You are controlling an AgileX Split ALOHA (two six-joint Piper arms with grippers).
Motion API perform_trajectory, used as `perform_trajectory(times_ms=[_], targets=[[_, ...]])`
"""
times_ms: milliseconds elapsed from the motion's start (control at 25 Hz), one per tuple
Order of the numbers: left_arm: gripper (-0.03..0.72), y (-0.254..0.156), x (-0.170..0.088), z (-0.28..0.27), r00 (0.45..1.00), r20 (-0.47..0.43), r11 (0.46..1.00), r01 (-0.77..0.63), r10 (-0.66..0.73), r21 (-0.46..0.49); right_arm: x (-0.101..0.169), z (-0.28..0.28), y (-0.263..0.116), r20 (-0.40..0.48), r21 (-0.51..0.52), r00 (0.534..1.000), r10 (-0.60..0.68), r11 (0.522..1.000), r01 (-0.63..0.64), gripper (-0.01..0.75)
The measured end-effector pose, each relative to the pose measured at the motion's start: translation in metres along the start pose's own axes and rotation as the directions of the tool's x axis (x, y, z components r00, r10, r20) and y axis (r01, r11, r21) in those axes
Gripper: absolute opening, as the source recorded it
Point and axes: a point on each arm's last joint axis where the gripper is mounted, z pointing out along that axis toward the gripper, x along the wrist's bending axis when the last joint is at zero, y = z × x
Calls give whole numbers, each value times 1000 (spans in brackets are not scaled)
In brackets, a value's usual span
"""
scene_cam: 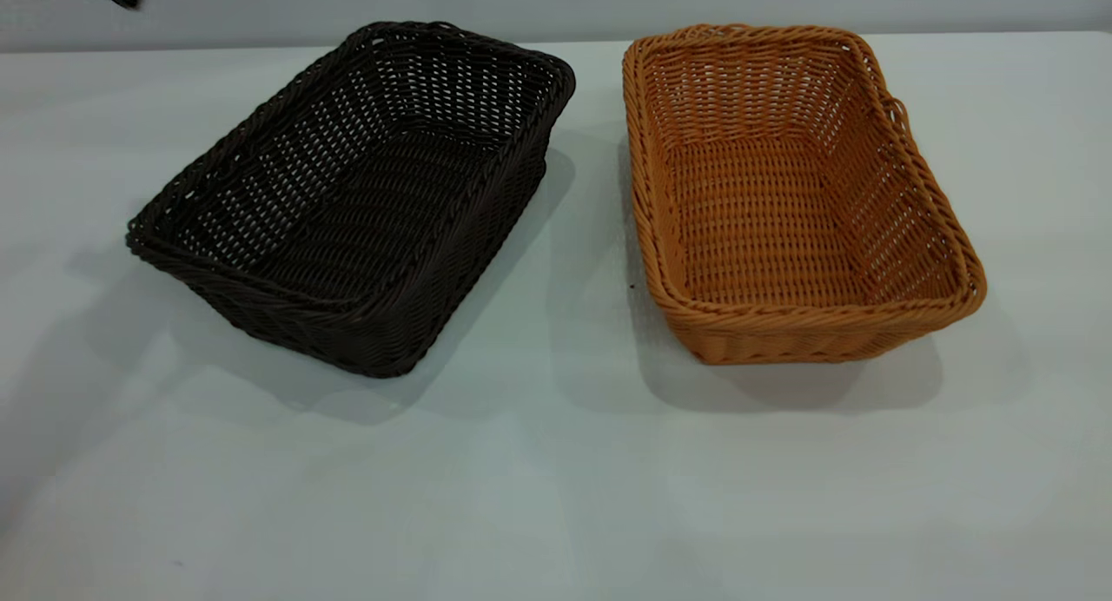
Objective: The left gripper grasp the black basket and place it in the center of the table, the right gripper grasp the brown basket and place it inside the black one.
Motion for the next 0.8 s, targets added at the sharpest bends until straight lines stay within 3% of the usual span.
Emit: perform_trajectory(times_ms=[280,480,800], targets=[[521,12,-28,62,990,48,990,-135,132,50,6,38,20,0,127,997,71,989,-70,565],[521,9,-32,97,983,63,980,-176,171,88,11,69,28,0,241,989,146,960,-142,565],[521,-5,-34,140,983,76,974,-179,170,140,20,120,28,19,428,954,300,860,-279,565]])
